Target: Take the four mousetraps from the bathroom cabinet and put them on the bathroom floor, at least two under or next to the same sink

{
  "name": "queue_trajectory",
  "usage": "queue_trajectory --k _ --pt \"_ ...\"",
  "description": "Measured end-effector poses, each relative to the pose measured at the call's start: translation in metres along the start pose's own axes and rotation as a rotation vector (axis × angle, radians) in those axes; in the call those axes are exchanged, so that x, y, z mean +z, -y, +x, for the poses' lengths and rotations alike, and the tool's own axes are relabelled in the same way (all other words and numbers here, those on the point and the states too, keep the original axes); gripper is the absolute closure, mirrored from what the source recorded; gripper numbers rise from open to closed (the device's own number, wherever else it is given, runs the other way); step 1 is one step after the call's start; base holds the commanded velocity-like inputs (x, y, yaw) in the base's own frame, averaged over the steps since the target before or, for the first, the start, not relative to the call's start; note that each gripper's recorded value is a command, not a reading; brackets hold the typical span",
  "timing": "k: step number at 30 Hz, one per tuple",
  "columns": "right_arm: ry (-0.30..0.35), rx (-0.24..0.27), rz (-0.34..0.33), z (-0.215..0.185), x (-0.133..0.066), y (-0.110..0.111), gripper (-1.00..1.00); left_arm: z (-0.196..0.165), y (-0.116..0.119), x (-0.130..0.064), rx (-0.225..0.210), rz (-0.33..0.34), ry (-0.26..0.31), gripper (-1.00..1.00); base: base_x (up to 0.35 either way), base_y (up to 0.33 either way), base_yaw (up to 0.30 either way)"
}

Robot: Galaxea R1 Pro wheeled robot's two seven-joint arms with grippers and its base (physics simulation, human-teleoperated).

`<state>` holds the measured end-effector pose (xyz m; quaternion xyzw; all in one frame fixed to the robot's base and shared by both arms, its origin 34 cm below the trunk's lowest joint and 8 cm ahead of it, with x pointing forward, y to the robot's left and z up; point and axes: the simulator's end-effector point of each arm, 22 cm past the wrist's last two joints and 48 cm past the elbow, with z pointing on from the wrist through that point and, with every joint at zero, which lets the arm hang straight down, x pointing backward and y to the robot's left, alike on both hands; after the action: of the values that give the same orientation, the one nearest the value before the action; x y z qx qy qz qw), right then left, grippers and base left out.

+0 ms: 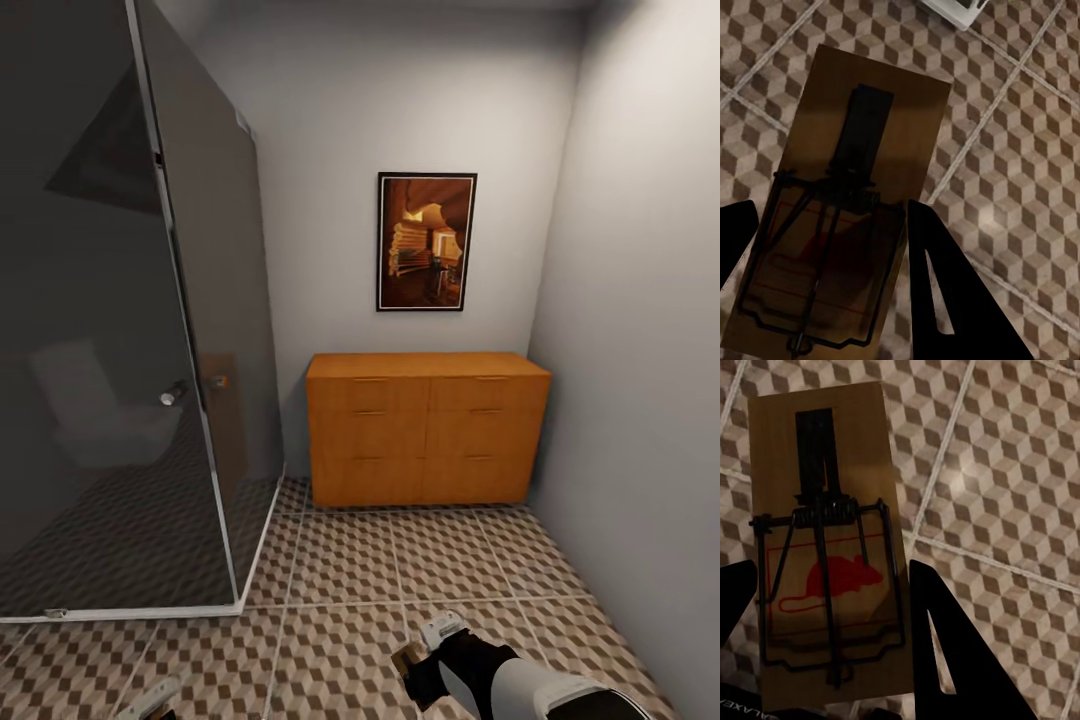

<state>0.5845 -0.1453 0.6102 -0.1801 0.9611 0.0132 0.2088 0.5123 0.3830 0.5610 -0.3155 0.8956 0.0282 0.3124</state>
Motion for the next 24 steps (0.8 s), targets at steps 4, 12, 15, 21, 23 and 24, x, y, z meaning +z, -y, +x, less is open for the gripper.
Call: queue_trajectory --k 4,12,15,21,23,24 --pt "0.005 0.0 0.004 -0.0011 0.0 0.0015 1.0 -0.0008 -0.0011 0.0001 0.0 -0.001 0.001 1.0 0.0 0.0 0.266" --pt "0.006 0.0 0.003 -0.0012 0.0 0.0008 1.0 -0.0018 -0.0021 0.0002 0.0 -0.003 0.003 1.0 0.0 0.0 0.278" --pt "0.006 0.0 0.004 -0.0011 0.0 0.0014 1.0 -0.0023 -0.0027 0.0003 0.0 -0.003 0.004 1.0 0.0 0.0 0.282" --pt "0.006 0.0 0.007 -0.0012 0.0 0.0022 1.0 -0.0028 -0.0035 0.0003 0.0 -0.004 0.005 1.0 0.0 0.0 0.283" --pt "0.007 0.0 0.008 -0.0013 0.0 0.0025 1.0 -0.0028 -0.0035 0.0003 0.0 -0.004 0.005 1.0 0.0 0.0 0.283" --pt "0.007 0.0 0.009 -0.0013 0.0 0.0027 1.0 -0.0029 -0.0036 0.0003 0.0 -0.004 0.005 1.0 0.0 0.0 0.283"
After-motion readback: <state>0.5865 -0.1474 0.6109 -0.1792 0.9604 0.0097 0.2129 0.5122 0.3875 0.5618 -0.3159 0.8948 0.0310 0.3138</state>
